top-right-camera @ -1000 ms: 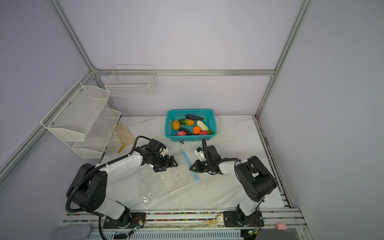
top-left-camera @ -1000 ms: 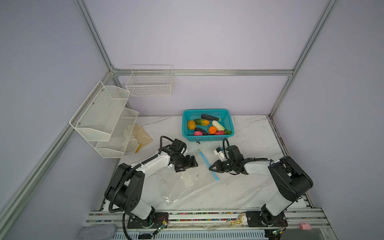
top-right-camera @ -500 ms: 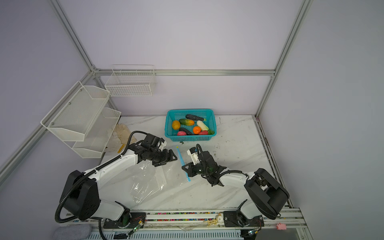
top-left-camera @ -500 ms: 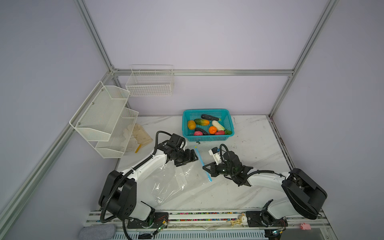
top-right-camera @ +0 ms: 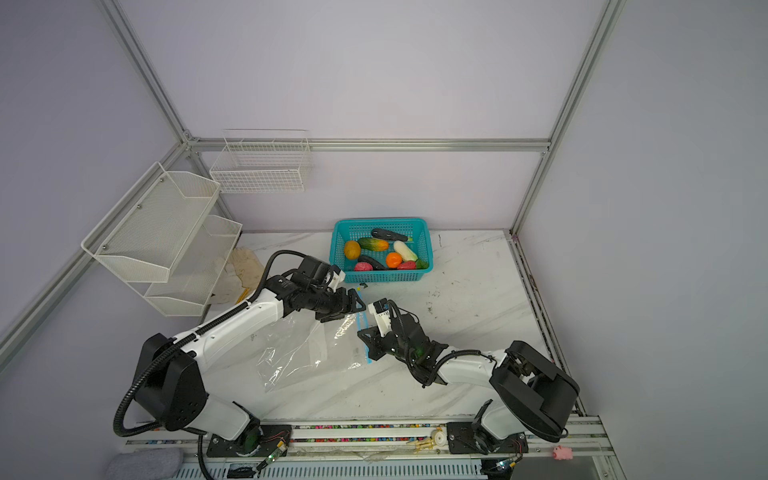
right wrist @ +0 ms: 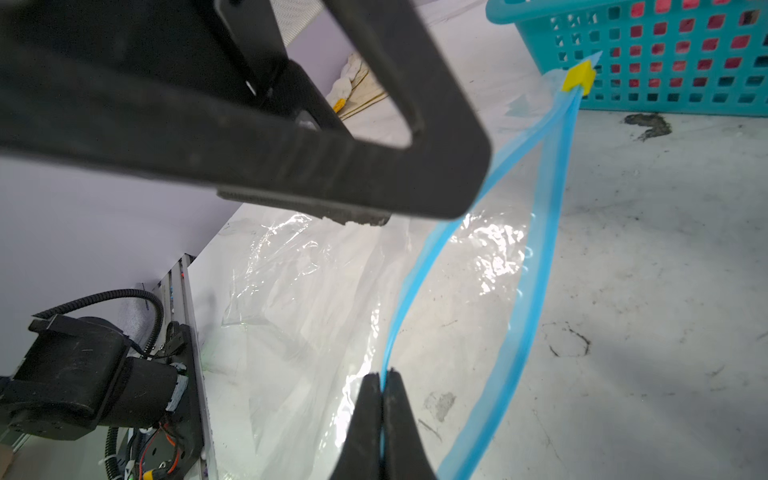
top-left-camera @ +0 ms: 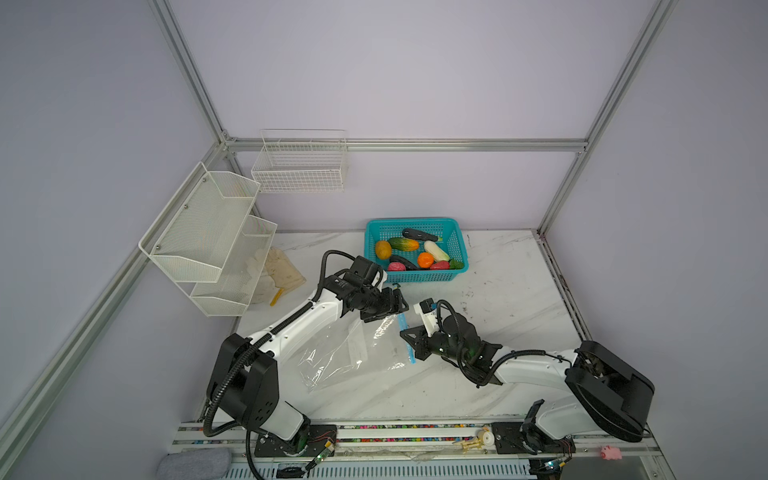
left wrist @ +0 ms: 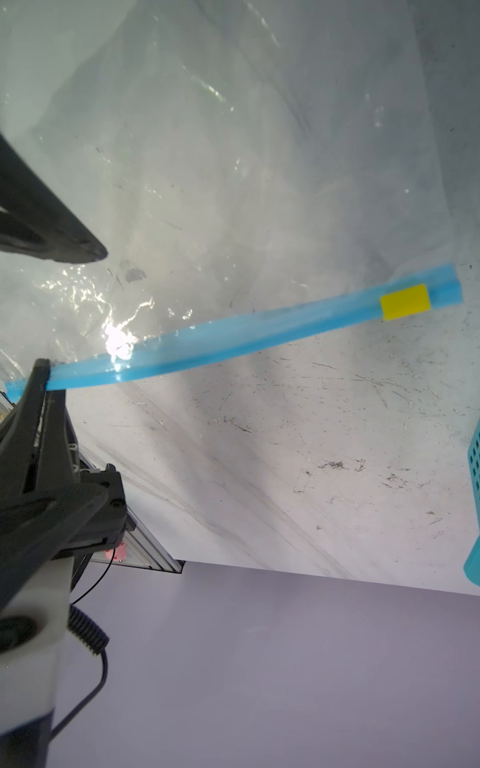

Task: Place the food in the zip-top bag and seal the zipper
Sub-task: 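Lift the zipper lip with the right gripper while the left raises the bag edge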

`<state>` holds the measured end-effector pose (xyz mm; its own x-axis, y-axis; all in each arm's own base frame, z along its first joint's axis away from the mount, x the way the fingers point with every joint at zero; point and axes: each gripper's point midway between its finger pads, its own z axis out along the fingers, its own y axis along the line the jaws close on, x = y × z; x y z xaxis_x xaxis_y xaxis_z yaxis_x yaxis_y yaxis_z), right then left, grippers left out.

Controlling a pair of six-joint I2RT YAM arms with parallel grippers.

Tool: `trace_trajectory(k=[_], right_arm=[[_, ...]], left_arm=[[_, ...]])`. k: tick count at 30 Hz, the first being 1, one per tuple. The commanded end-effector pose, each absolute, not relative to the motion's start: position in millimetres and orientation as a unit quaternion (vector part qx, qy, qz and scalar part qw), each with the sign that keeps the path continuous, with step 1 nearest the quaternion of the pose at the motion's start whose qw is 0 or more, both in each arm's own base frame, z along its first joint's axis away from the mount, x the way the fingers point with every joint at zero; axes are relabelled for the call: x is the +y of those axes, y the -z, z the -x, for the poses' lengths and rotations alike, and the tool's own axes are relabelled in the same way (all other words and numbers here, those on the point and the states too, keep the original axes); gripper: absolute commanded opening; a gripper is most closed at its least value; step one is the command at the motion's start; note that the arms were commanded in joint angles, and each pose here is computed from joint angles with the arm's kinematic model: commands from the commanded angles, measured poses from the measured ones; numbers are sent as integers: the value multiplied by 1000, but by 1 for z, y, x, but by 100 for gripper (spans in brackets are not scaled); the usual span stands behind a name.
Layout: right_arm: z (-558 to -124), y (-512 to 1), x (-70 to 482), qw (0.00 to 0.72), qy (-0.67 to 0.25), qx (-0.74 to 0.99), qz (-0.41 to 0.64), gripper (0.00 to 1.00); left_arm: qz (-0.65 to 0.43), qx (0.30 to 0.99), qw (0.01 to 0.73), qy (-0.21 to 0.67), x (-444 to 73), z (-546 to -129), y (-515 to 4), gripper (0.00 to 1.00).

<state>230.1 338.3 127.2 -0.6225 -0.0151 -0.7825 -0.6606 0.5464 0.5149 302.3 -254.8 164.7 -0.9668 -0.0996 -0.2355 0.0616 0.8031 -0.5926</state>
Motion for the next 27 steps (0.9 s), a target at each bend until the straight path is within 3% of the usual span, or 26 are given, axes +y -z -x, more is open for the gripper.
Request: trace_trajectory(k=[1,12,21,27], right_arm=[[-236,-141,345,406,-434,776,211,0],[-236,-144,344,411,-431,775,212,0],[-236,-144,346,410,-437,772,211,0],[-235,-144,347,408,-437,773,213,0]], left_arm=[[-9,939,156,306,-263,-313,-185,80],[-38,957,148,247,-267,-314,-165,59],[-61,960,153,227,-276,-316,-166,53],[-66,960,151,225,-279,-314,-166,35]])
